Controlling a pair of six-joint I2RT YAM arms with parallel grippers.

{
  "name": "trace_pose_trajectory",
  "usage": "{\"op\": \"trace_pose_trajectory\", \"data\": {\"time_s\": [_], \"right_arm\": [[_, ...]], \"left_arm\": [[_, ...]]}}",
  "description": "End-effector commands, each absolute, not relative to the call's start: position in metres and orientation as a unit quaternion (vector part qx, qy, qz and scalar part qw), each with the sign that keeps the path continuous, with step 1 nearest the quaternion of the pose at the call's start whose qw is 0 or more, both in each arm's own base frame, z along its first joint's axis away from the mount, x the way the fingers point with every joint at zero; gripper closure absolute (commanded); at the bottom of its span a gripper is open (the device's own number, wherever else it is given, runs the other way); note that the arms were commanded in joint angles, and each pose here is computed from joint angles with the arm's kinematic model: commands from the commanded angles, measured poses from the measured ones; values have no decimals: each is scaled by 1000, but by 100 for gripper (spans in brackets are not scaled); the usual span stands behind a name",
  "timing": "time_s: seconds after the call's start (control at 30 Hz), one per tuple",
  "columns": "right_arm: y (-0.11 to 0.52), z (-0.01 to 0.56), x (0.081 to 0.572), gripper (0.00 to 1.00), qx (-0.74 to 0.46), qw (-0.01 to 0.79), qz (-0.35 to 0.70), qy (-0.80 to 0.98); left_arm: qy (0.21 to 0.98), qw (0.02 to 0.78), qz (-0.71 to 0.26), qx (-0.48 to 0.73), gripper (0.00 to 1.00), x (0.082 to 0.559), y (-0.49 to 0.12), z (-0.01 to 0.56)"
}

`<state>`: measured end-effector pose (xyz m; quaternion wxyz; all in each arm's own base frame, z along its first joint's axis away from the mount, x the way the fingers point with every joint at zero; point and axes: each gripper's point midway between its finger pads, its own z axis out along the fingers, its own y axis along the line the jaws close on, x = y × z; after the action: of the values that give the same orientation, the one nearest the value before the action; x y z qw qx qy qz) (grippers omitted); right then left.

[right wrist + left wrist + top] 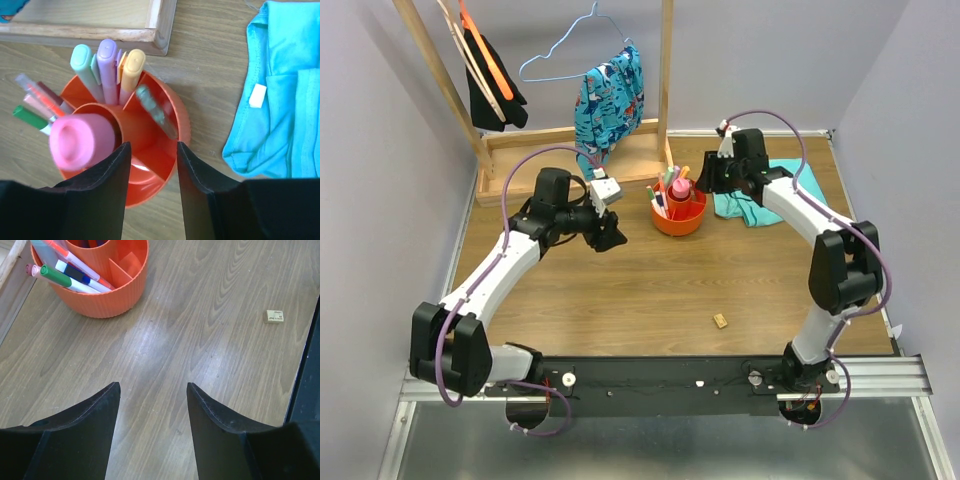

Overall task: Sort the stationery into containers
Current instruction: Place the stationery in the storage box, then pick up the stationery from the center of the board.

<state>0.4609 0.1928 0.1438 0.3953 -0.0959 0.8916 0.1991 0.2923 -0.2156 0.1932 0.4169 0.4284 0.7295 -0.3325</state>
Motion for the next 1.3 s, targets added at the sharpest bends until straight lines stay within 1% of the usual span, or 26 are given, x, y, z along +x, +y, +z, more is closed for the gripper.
{"op": "trace_pose_trajectory", "data": {"time_s": [0.0,0.03,0.1,0.13,0.17,0.23,0.27,0.3,0.33,0.5,0.53,0.63,0.73,0.97,1.1,1.27], "right_arm": [[181,177,443,50,-97,425,182,882],[178,184,432,50,-98,421,179,884],[170,167,408,50,-101,390,174,898],[167,164,388,50,-103,368,179,907],[164,143,367,50,-104,334,182,919],[164,122,333,50,-104,282,200,933],[164,121,320,50,-105,274,207,933],[161,100,298,50,-102,241,209,942],[162,94,284,50,-101,219,218,946],[170,81,232,49,-66,146,251,955],[165,70,214,48,-58,113,243,962],[158,58,181,46,-45,57,220,973],[161,51,165,44,-61,31,202,977],[167,35,141,42,-95,-14,171,981],[157,25,139,43,-79,-29,131,988],[153,24,145,45,-71,-22,111,991]], "left_arm": [[715,434,-343,427,35,285,-214,206],[716,433,-343,427,35,285,-214,205],[715,438,-341,425,35,285,-212,207],[716,437,-342,424,35,283,-212,205],[715,439,-341,423,35,283,-211,206],[716,438,-343,421,35,282,-210,204],[716,439,-343,420,35,282,-210,205],[715,440,-345,420,35,281,-210,206],[715,438,-347,420,35,280,-210,204],[715,437,-349,419,35,275,-208,202],[716,436,-349,419,35,273,-207,200],[718,434,-346,420,34,270,-204,196],[717,438,-341,421,34,267,-201,194],[724,438,-339,411,34,257,-191,185],[726,442,-337,405,34,255,-186,186],[728,445,-335,399,34,252,-181,183]]}}
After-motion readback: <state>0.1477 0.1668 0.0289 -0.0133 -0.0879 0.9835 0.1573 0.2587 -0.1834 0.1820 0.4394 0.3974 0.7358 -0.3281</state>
